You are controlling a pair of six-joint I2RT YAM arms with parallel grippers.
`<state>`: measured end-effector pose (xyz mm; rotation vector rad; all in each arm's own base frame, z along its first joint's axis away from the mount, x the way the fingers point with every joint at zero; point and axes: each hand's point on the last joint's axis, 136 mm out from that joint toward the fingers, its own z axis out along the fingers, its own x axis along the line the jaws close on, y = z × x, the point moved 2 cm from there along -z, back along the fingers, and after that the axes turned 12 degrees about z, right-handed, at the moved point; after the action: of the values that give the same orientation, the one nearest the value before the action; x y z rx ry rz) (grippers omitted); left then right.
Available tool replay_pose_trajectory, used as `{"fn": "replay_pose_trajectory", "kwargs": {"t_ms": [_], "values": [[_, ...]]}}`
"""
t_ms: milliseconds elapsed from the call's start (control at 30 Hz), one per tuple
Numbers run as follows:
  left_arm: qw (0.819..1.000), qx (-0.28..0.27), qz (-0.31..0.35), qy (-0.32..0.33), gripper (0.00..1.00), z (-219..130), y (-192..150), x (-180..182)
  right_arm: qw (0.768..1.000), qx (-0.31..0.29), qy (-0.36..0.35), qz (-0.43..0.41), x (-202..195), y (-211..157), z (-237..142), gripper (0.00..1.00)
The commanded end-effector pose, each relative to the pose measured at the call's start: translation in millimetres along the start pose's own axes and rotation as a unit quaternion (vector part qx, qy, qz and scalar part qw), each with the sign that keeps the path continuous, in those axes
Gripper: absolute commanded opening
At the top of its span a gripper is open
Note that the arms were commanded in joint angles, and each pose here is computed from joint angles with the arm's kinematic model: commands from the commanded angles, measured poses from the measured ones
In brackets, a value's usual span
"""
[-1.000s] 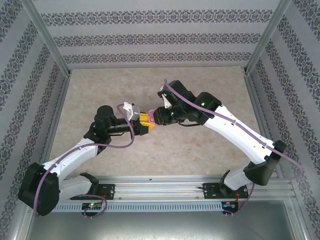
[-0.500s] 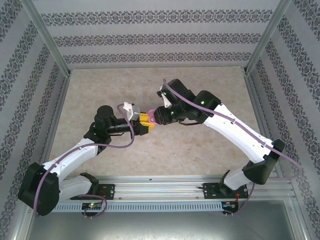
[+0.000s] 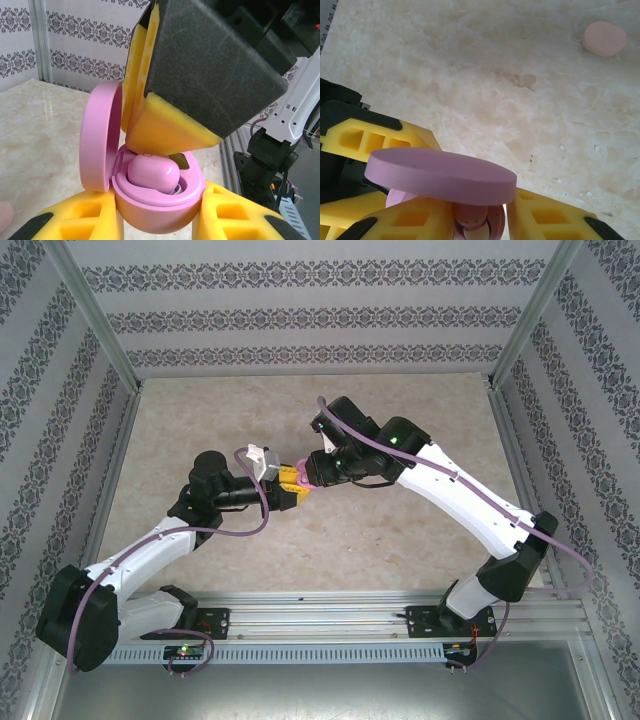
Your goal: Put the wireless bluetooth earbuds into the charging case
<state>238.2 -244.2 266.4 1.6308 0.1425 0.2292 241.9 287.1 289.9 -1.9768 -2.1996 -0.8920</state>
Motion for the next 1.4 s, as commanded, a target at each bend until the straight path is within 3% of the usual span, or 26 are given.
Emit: {"fn": "replay_pose_trajectory", "kwargs": {"t_ms": [0,200,667,900,1067,1367], "values": [[0.999,-0.02,0.026,-0.011,0.2,1,17,-3,1.0,-0.008,-0.014,0.004,0,4,-2,0.31],[0.999,-0.018,0.027,-0.009,0.2,1,14,-4,1.0,-0.012,-0.003,0.0,4,5,-4,0.22],[1.0,-0.006,0.017,0.006,0.2,-1,8,0,0.996,-0.059,0.073,0.012,12,4,-25,0.21],[0.999,0.014,0.0,0.039,0.2,-8,-5,10,0.992,-0.078,0.079,0.059,-19,2,-29,0.19],[0.998,0.024,-0.01,0.06,0.2,-16,-15,16,0.989,-0.057,0.069,0.115,-63,-6,10,0.18],[0.995,0.046,-0.009,0.09,0.2,-27,-26,20,0.989,0.034,0.047,0.135,-109,-37,135,0.17]]}}
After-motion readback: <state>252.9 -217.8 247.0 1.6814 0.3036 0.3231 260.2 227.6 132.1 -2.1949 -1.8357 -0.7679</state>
